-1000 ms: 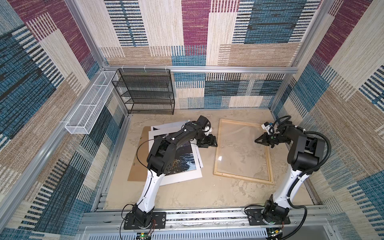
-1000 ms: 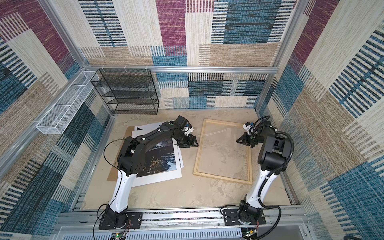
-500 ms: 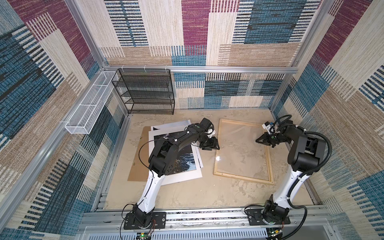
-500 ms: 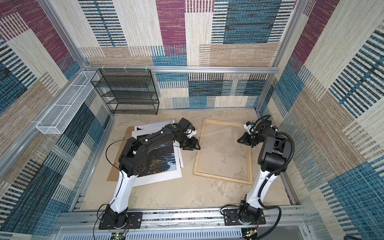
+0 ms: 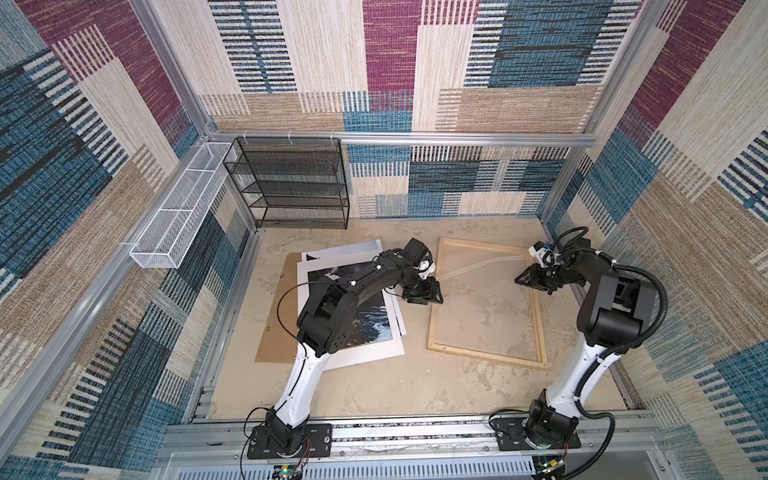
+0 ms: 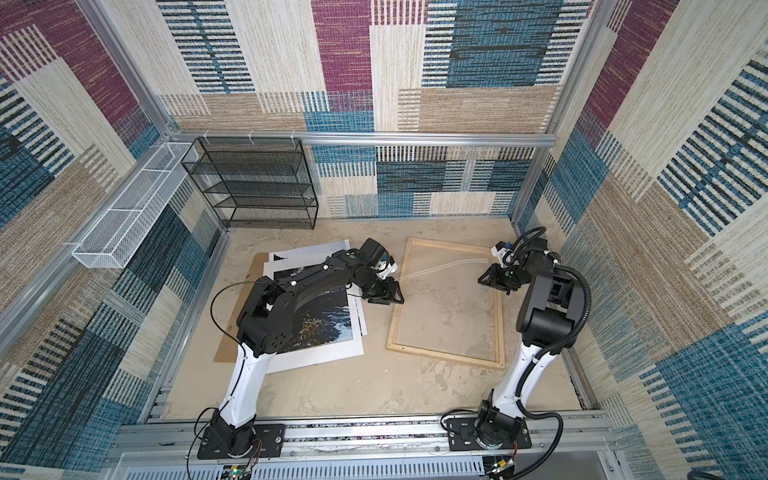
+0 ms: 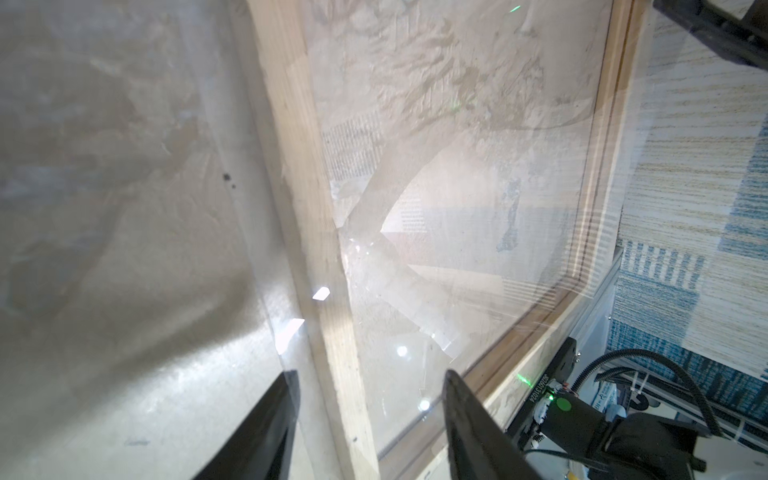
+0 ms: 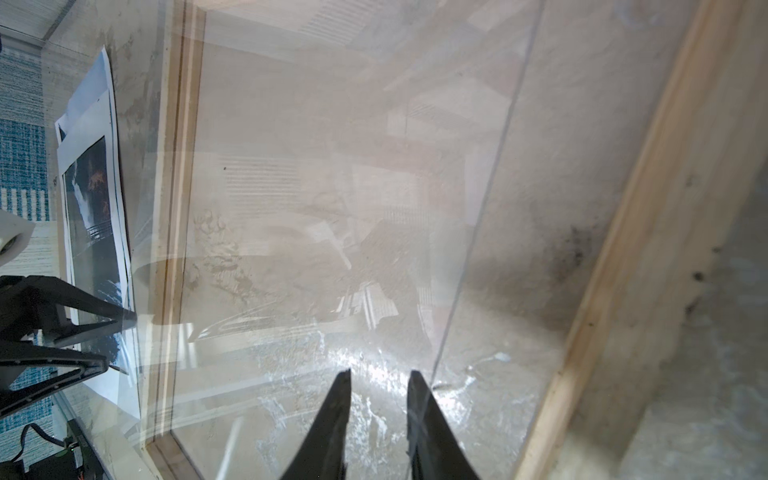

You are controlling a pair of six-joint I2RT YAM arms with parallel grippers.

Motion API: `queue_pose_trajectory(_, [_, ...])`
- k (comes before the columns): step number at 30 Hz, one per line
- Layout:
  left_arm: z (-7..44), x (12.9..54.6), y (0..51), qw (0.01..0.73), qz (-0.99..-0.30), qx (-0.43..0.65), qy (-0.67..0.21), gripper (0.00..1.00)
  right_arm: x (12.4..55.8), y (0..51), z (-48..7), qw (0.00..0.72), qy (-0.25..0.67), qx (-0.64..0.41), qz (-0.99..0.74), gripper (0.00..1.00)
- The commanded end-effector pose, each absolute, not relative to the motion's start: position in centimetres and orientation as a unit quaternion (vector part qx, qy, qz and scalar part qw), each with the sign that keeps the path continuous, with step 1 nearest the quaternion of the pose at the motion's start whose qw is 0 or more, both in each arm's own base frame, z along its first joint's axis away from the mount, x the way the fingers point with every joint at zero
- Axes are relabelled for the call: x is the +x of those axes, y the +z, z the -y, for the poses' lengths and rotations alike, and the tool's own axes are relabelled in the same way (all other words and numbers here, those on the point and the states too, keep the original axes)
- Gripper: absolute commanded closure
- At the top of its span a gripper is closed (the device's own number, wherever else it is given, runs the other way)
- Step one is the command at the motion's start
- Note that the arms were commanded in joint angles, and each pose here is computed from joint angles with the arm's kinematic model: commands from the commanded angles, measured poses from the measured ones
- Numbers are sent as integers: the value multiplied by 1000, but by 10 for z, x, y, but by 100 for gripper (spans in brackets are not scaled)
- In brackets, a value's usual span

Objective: Put the photo into the frame

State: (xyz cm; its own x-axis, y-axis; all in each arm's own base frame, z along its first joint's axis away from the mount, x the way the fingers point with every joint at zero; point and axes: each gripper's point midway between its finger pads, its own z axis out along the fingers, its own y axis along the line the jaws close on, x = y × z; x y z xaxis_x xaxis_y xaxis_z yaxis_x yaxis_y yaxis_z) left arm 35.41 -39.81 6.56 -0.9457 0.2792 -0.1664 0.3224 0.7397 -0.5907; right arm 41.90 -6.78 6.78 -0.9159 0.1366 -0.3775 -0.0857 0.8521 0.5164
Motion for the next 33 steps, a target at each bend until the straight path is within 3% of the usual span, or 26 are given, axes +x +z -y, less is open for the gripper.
queue_pose_trajectory(1, [410,356,80,45,-923,165,-346,42,419,72,67,210,275,11,-938,76])
queue_pose_trajectory(20, [426,346,75,36,-921,172,-347,42,416,67,80,209,270,25,-940,95])
queue_pose_trajectory(33, [426,344,69,31,-922,173,-345,41,414,65,85,206,261,29,-943,97])
